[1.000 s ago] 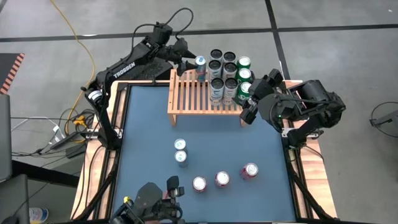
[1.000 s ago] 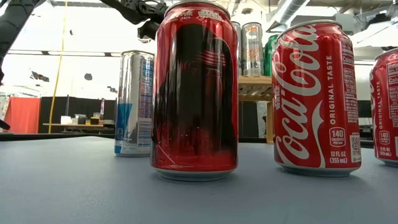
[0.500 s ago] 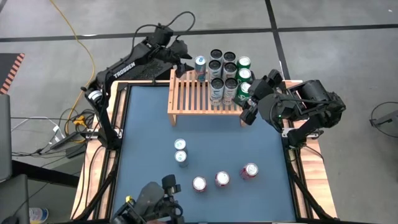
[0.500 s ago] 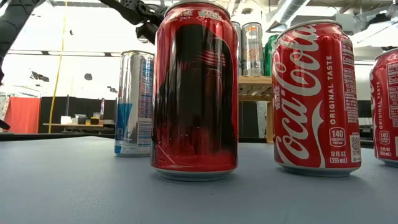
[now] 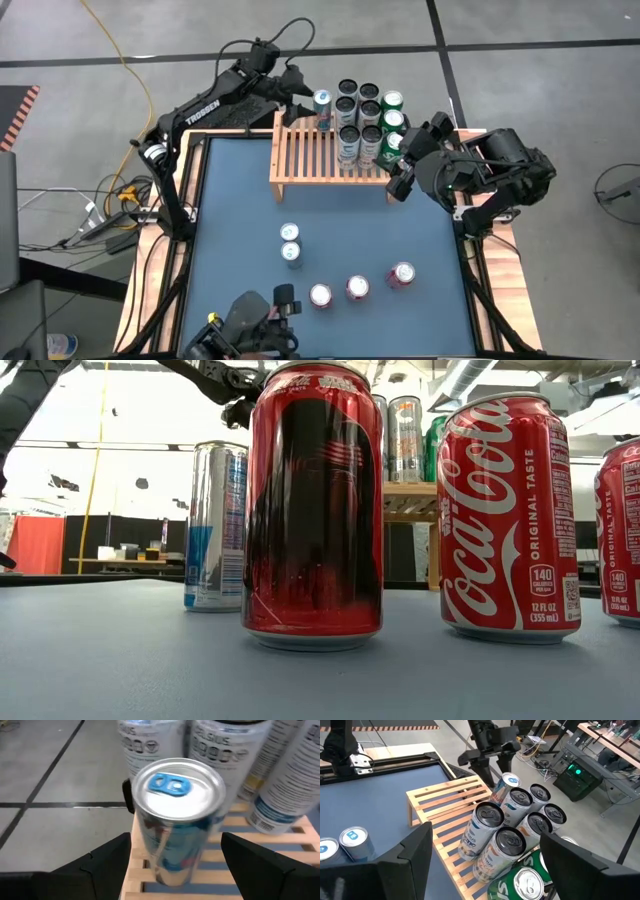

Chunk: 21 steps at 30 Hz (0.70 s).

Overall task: Place canned beverage on shelf
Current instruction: Put the top left blue soda can on the shelf

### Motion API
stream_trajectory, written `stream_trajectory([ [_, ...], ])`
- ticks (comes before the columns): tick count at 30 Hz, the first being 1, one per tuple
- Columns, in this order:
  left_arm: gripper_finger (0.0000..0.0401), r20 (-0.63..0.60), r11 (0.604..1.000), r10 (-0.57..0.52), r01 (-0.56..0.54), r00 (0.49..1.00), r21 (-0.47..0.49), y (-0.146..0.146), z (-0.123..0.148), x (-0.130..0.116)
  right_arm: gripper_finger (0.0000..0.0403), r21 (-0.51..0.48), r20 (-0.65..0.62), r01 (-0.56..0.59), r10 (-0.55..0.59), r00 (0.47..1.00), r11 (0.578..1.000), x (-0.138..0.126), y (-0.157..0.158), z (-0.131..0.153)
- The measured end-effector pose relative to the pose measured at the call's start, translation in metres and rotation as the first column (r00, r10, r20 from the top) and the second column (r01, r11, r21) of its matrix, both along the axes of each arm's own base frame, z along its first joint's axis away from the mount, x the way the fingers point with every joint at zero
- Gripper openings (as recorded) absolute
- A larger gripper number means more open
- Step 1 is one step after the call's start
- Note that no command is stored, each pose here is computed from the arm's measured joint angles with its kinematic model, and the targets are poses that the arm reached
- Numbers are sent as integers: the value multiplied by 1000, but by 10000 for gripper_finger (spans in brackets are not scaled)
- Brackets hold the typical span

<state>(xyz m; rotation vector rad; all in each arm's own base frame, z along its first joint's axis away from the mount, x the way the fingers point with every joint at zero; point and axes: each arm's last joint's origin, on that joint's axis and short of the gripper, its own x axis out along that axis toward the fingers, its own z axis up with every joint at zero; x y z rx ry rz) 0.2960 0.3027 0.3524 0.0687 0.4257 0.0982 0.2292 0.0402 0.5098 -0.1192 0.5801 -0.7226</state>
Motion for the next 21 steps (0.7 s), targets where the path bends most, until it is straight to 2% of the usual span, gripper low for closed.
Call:
stream_trajectory([
  [12, 297, 26, 1000, -15, 15, 1000, -27, -5, 1, 7, 314, 2, 2, 1, -1, 1000, 1000, 0, 0, 0],
  [17, 289, 0, 1000, 25, -25, 1000, -14, -9, 0, 13, 314, 2, 2, 0, 0, 1000, 1000, 0, 0, 0],
  [21, 277, -43, 995, 102, -103, 994, -16, -13, -2, 17, 314, 14, 14, 9, -9, 1000, 1000, 0, 0, 0],
])
